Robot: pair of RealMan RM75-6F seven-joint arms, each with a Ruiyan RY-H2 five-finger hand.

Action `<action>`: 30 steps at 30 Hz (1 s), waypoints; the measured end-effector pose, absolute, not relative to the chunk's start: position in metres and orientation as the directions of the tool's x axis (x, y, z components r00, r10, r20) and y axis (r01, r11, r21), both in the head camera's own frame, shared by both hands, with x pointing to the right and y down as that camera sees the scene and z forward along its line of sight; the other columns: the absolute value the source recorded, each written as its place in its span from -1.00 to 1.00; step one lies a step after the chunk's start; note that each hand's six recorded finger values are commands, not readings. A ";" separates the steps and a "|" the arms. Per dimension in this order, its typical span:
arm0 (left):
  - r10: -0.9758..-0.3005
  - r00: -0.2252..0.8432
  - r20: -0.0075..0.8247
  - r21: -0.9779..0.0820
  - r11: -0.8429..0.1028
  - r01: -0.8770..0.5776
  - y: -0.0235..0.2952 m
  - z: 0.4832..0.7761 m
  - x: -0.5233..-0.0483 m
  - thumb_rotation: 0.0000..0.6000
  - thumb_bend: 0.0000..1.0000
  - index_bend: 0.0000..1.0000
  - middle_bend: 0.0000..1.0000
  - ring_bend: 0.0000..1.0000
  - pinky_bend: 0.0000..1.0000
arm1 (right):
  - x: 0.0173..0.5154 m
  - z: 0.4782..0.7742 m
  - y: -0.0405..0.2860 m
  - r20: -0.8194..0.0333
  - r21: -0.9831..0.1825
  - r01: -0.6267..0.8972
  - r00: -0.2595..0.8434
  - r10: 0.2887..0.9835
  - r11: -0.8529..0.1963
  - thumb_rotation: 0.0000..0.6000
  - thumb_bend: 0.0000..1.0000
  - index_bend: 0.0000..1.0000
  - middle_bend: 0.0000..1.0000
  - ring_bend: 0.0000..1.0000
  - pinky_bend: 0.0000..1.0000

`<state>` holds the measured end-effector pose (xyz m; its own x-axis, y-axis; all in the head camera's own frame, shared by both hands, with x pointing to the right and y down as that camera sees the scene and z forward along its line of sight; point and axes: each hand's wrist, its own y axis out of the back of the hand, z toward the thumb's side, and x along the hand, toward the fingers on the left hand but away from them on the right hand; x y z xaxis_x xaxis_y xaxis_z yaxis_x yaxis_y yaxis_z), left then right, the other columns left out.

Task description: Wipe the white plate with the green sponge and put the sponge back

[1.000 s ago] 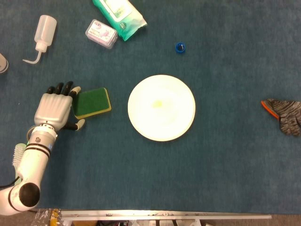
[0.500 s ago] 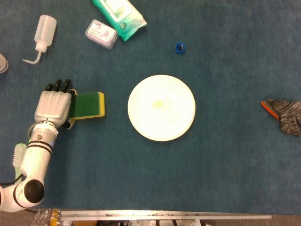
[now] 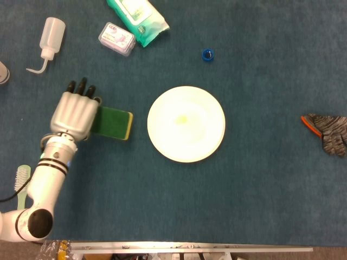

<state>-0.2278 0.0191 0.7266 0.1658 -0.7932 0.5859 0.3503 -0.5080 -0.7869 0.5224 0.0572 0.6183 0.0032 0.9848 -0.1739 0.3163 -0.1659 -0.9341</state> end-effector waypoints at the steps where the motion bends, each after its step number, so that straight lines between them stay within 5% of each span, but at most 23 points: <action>1: -0.794 0.176 0.582 -0.789 -0.498 0.359 0.018 0.724 -0.223 1.00 -0.49 -0.21 -0.67 -0.96 -0.82 | 0.522 0.618 0.057 -0.173 -0.934 0.316 0.004 0.985 -0.165 1.00 -0.22 -0.22 -0.21 -0.54 -0.10; 6: -0.798 0.210 0.565 -0.798 -0.463 0.387 0.012 0.716 -0.202 0.78 -0.49 -0.21 -0.63 -0.95 -0.82 | 0.521 0.618 0.056 -0.173 -0.934 0.318 0.006 0.985 -0.166 1.00 -0.22 -0.22 -0.21 -0.54 -0.10; 30: -0.773 0.247 0.584 -0.754 -0.404 0.518 0.005 0.717 -0.126 0.77 -0.49 -0.20 -0.62 -0.94 -0.82 | 0.520 0.625 0.053 -0.183 -0.923 0.341 0.015 0.983 -0.177 1.00 -0.22 -0.22 -0.21 -0.54 -0.10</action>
<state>-0.1256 0.0048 0.7169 0.2470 -0.7733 0.5839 0.5178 -0.4040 -0.7541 0.5196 0.0525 0.6250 0.0149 0.9829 -0.1833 0.3414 -0.1773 -0.9230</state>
